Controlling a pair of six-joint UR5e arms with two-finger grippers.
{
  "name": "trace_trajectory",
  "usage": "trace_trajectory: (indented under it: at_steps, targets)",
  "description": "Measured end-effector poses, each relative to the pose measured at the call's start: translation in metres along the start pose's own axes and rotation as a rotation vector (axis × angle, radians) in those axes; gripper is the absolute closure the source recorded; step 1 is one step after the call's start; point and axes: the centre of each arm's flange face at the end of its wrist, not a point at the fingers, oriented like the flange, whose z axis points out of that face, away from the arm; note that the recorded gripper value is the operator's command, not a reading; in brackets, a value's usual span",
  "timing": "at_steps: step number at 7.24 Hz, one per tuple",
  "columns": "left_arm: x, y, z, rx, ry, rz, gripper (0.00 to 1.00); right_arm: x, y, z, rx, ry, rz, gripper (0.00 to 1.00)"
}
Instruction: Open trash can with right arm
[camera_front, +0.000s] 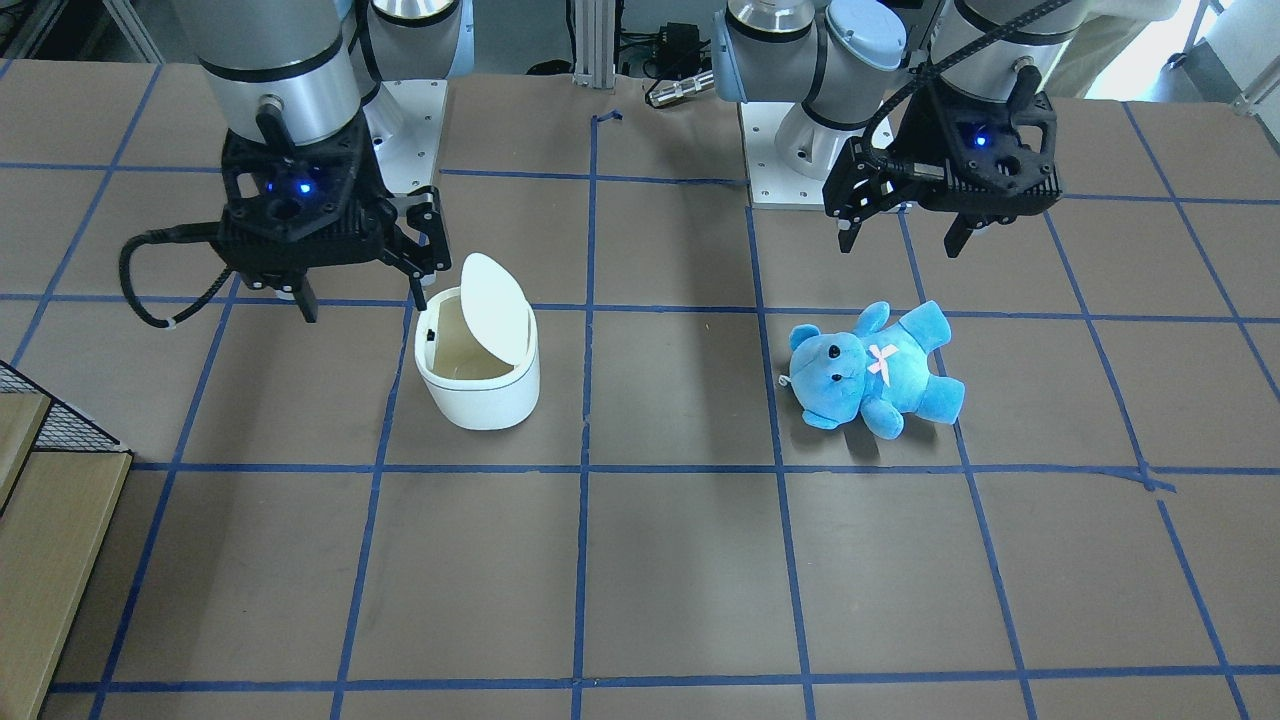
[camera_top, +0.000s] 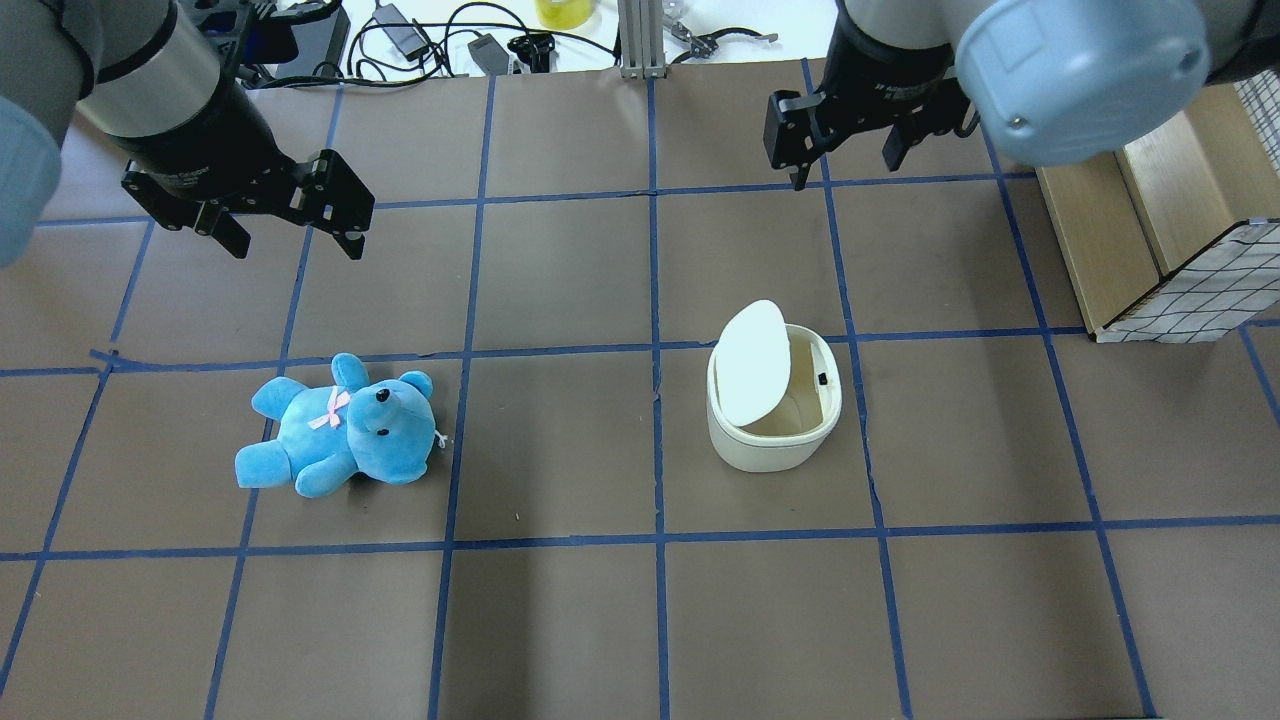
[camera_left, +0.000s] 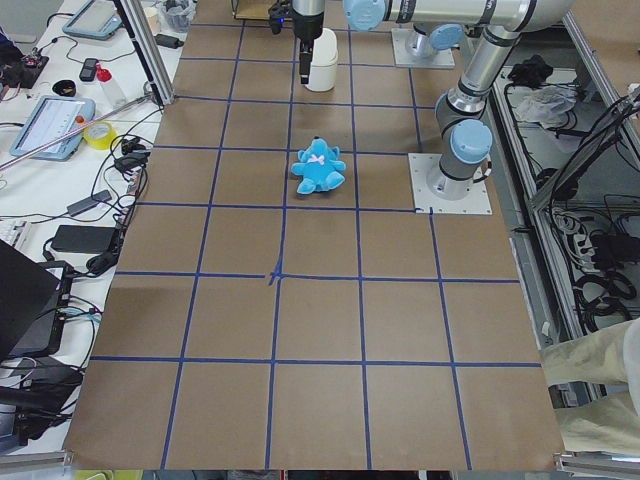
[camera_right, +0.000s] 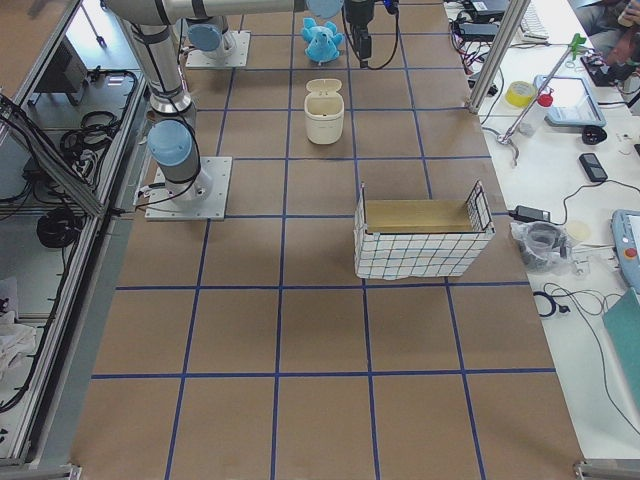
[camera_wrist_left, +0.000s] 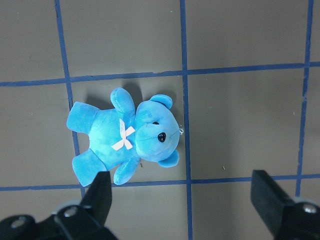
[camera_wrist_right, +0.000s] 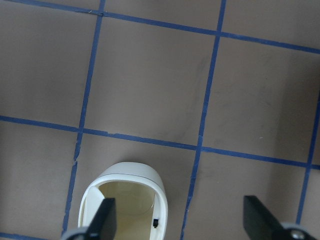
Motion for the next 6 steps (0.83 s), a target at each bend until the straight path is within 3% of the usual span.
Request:
trace_trajectory:
  at_steps: [6]
  targets:
    - [0.0, 0.0, 0.0, 0.0, 0.0, 0.001, 0.0, 0.087, -0.007, -0.026, -0.015, -0.007, 0.002, 0.02]
